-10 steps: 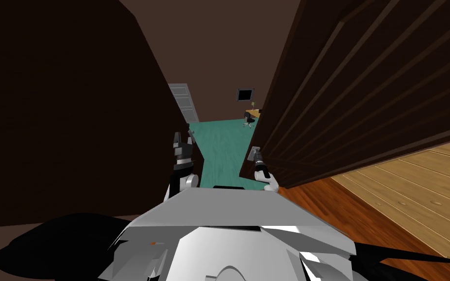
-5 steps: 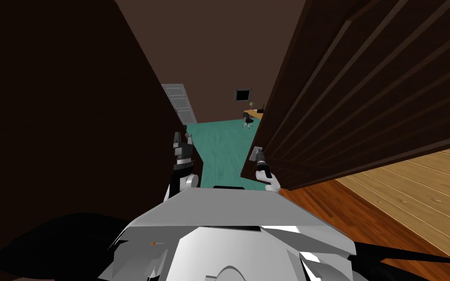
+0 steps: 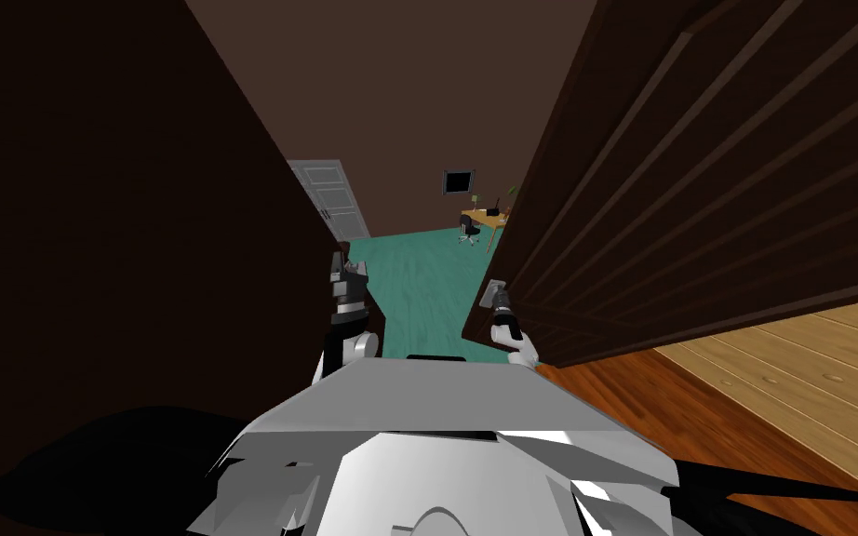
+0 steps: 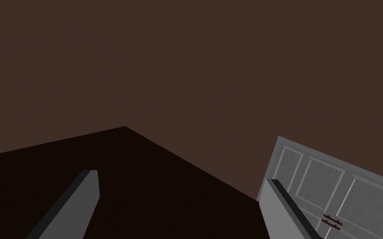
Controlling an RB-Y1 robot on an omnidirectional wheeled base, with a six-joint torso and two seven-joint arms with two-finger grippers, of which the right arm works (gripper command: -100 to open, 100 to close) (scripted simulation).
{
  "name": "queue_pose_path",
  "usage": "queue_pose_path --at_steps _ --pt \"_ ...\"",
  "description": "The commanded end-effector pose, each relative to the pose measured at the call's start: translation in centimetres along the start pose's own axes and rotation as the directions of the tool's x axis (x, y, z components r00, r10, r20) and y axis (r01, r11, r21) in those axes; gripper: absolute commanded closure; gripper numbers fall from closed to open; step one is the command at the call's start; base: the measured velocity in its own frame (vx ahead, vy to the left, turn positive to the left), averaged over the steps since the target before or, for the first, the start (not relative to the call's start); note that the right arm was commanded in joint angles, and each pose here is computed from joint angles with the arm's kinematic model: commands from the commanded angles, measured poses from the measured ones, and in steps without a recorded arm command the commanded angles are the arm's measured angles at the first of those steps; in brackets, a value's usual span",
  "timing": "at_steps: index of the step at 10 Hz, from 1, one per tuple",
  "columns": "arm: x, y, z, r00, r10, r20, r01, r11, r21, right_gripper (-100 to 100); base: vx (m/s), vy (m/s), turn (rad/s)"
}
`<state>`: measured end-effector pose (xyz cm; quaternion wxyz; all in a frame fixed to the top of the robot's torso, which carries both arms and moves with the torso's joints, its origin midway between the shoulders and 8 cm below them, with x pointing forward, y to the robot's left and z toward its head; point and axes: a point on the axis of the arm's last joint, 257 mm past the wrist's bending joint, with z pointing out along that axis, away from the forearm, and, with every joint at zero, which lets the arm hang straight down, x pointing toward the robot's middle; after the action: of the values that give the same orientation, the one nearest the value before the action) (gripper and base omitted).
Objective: Push the door open
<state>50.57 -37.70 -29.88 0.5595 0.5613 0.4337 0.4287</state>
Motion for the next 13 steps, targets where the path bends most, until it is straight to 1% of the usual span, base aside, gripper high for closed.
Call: queue_pose_path --at_steps 1,2,3,5,10,13 --pt "-0.4 0.3 0.13 1.0 0.004 0.012 -0.004 1.0 -0.006 100 0.173 0.064 -0.054" --pt "-0.4 -0.1 0.02 1.0 0.001 0.008 -0.001 1.0 0.001 100 0.075 0.023 -0.024" --pt "-1.1 0.1 0.07 1.0 -0.001 0.022 0.001 1.0 -0.003 100 0.106 0.018 -0.027" --pt "-1.9 0.2 0.03 0.999 -0.002 0.037 0.002 1.0 -0.004 100 0.159 0.036 -0.041" --pt "-5.5 0.3 -0.39 0.994 -0.002 0.108 0.003 1.0 -0.007 100 0.204 0.046 -0.066" --pt "-7.2 0.3 -0.77 0.989 0.002 0.146 -0.001 1.0 -0.007 100 0.183 0.062 -0.063"
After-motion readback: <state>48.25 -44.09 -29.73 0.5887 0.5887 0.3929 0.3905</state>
